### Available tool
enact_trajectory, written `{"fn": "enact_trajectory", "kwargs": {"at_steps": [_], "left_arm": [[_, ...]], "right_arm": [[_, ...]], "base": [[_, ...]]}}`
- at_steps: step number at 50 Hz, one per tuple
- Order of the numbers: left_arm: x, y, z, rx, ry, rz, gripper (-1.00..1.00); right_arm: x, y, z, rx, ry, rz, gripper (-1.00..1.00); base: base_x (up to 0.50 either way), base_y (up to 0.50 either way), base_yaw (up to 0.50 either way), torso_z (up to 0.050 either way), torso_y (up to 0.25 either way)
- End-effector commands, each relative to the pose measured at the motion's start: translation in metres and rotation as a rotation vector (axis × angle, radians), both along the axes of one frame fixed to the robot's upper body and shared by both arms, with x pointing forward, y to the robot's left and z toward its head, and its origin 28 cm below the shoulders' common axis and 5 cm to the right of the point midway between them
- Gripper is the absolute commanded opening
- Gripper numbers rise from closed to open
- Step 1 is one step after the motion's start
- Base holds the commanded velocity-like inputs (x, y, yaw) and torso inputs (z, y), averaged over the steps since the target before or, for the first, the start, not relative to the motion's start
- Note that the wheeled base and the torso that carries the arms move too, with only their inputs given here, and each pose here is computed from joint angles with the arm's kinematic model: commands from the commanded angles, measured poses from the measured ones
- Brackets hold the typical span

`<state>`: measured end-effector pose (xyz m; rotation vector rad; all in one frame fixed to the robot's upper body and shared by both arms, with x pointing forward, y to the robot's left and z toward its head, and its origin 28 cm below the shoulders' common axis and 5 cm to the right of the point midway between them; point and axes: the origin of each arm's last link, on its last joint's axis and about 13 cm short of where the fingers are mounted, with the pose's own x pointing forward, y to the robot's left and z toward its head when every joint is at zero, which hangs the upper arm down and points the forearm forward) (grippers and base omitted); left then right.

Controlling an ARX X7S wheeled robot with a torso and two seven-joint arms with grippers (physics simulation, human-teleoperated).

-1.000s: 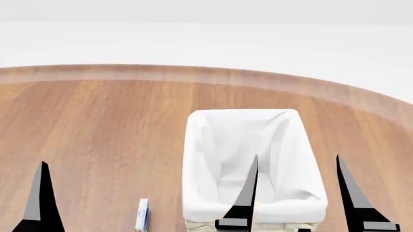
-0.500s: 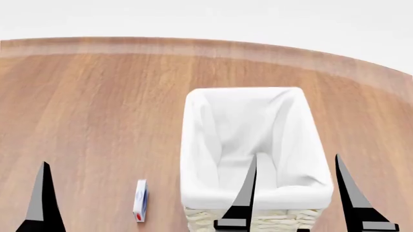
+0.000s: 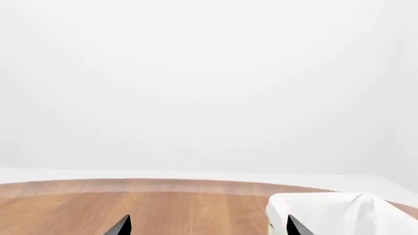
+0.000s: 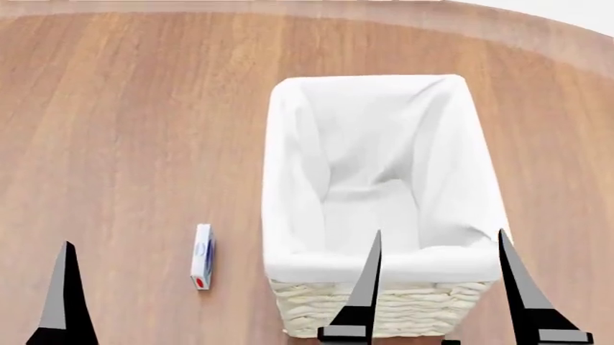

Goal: Pick up the ketchup, and put it in the basket.

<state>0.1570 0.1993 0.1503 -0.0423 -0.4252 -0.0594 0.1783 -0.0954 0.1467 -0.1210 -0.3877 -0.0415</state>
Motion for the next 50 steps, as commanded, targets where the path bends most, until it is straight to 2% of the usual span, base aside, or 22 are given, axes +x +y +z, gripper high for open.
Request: {"fn": "enact_trajectory", "kwargs": {"at_steps": [1,6,12,20,22,23,24,27,30,33,34,37,39,42,46,50], "left_arm": [[0.003,0.002,-0.001,-0.036,0.013,0.022,1.0],[0.005,0.006,0.001,-0.074,0.016,0.057,1.0],[0.009,0.018,-0.006,-0.137,0.03,0.134,1.0],[0.014,0.037,-0.007,-0.192,0.026,0.323,1.0],[0.014,0.037,-0.007,-0.192,0.026,0.323,1.0],[0.016,0.049,-0.01,-0.236,0.037,0.438,1.0],[0.015,0.055,-0.011,-0.258,0.037,0.5,1.0],[0.013,0.065,-0.013,-0.301,0.053,0.568,1.0],[0.011,0.077,-0.014,-0.342,0.058,0.708,1.0],[0.008,0.083,-0.015,-0.369,0.057,0.758,1.0],[0.006,0.088,-0.016,-0.388,0.06,0.812,1.0],[0.004,0.094,-0.017,-0.379,0.068,0.892,1.0],[0.001,0.1,-0.018,-0.406,0.077,0.962,1.0],[-0.002,0.105,-0.018,-0.425,0.08,0.986,1.0],[-0.01,0.113,-0.02,-0.479,0.079,1.087,1.0],[-0.015,0.119,-0.02,-0.496,0.08,1.165,1.0]], "right_arm": [[0.0,0.0,0.0,0.001,-0.001,0.0,1.0],[0.0,0.0,0.0,0.001,-0.001,0.0,1.0],[0.0,0.0,0.0,0.001,0.001,0.001,1.0],[0.0,0.001,-0.002,0.0,0.004,0.003,1.0],[0.0,0.001,-0.002,0.0,0.004,0.003,1.0],[0.0,0.001,-0.001,0.001,0.003,0.002,1.0],[0.0,0.001,-0.001,0.001,0.003,0.002,1.0],[0.001,0.001,-0.002,0.0,0.006,0.003,1.0],[0.001,0.001,-0.002,-0.001,0.006,0.005,1.0],[0.001,0.001,-0.002,-0.001,0.006,0.004,1.0],[0.001,0.001,-0.003,-0.002,0.007,0.004,1.0],[0.001,0.002,-0.002,-0.002,0.005,0.005,1.0],[0.001,0.002,-0.002,-0.001,0.005,0.005,1.0],[0.001,0.001,-0.002,0.002,0.005,0.003,1.0],[0.0,0.0,-0.002,0.002,0.002,0.0,1.0],[0.0,0.0,-0.001,0.001,0.001,-0.002,1.0]], "base": [[0.0,0.0,0.0,0.042,-0.176],[0.0,0.0,0.0,0.0,0.0],[0.0,0.0,0.0,0.0,0.0],[0.0,0.0,0.0,0.0,0.0],[0.0,0.0,0.0,0.0,0.0],[0.0,0.0,0.0,0.0,0.0],[0.0,0.0,0.0,0.0,0.0],[0.0,0.0,0.0,0.0,0.0],[0.0,0.0,0.0,0.0,0.0],[0.0,0.0,0.0,0.0,0.0],[0.0,0.0,0.0,0.0,0.0],[0.0,0.0,0.0,0.0,0.0],[0.0,0.0,0.0,0.0,0.0],[0.0,0.0,0.0,0.0,0.0],[0.0,0.0,0.0,0.0,0.0],[0.0,0.0,0.0,0.0,0.0]]}}
